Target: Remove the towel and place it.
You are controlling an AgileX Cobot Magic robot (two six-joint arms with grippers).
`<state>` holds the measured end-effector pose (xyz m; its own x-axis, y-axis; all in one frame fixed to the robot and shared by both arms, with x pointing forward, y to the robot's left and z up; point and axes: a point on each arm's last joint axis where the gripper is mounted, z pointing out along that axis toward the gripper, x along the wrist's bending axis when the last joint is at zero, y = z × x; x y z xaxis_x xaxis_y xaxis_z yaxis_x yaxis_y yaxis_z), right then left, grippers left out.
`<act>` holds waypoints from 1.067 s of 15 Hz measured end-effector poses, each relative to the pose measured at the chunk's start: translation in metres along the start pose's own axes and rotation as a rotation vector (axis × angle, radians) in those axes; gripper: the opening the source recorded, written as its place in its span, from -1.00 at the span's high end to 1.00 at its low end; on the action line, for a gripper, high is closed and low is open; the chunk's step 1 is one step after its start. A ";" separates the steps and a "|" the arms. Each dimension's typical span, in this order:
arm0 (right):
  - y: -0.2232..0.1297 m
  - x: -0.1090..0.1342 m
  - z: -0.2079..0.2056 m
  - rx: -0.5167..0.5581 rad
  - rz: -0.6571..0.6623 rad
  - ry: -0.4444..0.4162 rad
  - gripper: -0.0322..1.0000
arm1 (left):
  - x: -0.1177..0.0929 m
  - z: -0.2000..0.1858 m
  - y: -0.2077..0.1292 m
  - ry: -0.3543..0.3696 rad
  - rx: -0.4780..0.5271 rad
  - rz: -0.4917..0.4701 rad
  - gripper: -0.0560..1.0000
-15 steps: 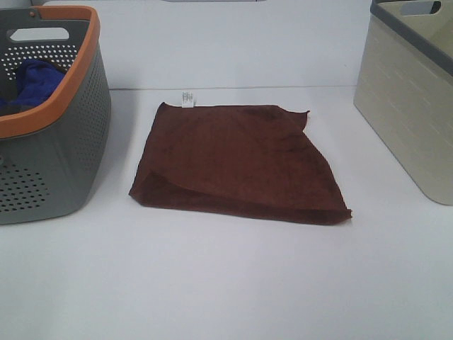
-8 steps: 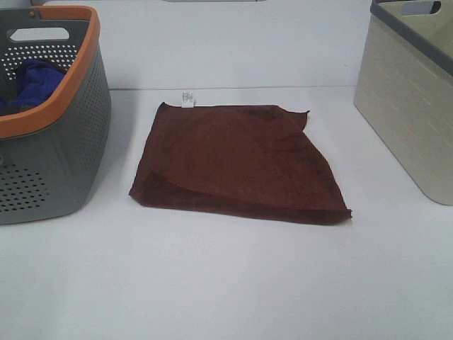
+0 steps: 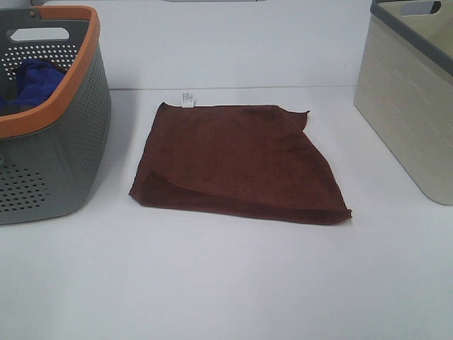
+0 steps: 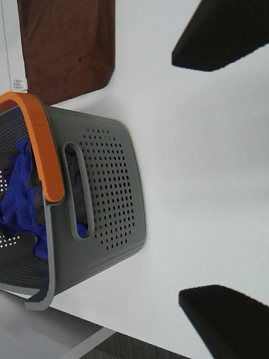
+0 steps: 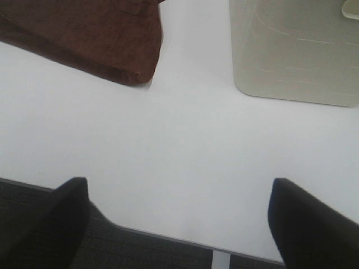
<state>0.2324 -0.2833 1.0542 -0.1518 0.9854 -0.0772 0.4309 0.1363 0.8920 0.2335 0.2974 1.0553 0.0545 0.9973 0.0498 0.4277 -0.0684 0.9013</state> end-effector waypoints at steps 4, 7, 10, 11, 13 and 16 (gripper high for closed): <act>0.000 0.000 0.000 0.000 0.000 -0.001 -0.53 | 0.000 0.000 0.000 0.001 0.000 0.000 -0.98; 0.000 0.000 0.000 0.000 0.004 -0.001 -0.53 | 0.000 0.000 0.000 0.001 0.000 0.000 -0.98; -0.001 -0.002 0.000 0.006 0.034 -0.028 -0.53 | 0.000 0.000 0.000 0.001 0.000 0.000 -0.98; -0.001 -0.004 0.000 0.009 0.050 -0.043 -0.53 | 0.000 0.000 0.000 0.001 0.000 0.000 -0.98; -0.001 -0.005 0.000 0.011 0.065 -0.061 -0.53 | 0.000 0.000 0.000 0.001 0.000 0.000 -0.98; -0.001 -0.006 0.000 0.011 0.067 -0.062 -0.53 | 0.000 0.000 0.000 0.001 0.000 0.000 -0.98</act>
<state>0.2327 -0.2890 1.0535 -0.0667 0.9968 -0.0450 0.4482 0.0702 0.8912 0.2335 0.2974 1.0553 0.0535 0.9973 0.0498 0.4278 -0.0679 0.9013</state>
